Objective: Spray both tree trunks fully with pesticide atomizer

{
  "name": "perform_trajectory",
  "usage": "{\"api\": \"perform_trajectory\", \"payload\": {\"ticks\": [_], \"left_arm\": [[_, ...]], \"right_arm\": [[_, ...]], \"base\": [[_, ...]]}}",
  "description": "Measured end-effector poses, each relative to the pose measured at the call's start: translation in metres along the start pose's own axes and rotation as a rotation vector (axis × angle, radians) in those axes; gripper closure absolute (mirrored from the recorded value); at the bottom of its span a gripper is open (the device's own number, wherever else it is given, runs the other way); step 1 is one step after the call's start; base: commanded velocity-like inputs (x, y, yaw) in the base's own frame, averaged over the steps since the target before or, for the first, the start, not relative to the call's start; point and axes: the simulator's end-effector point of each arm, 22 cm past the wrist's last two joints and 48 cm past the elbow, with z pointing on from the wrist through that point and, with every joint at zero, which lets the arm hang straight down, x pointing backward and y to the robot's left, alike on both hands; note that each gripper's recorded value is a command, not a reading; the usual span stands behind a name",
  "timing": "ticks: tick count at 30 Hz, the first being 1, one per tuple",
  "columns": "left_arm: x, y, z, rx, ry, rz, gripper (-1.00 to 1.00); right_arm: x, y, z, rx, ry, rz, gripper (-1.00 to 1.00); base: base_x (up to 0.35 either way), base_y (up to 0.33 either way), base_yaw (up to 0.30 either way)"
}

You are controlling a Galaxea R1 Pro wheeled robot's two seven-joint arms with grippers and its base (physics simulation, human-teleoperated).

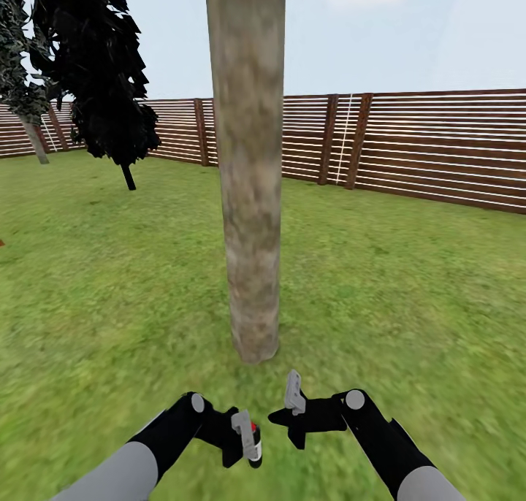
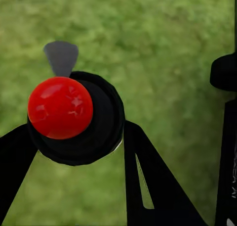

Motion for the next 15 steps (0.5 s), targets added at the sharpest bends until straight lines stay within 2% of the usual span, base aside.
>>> {"api": "perform_trajectory", "payload": {"ticks": [4,12,15], "left_arm": [[-0.015,-0.014,0.004,0.05,-0.027,0.001,1.0],[-0.034,-0.017,0.005,0.061,-0.072,0.001,1.0],[-0.039,-0.023,0.004,0.091,-0.094,-0.011,1.0]], "right_arm": [[0.0,0.0,0.0,0.0,0.0,-0.001,1.0],[0.0,0.0,0.0,0.0,0.0,-0.001,1.0],[0.0,0.0,0.0,0.0,0.0,-0.001,1.0]], "base": [[0.0,0.0,0.0],[0.0,0.0,0.0],[0.0,0.0,0.0]]}}
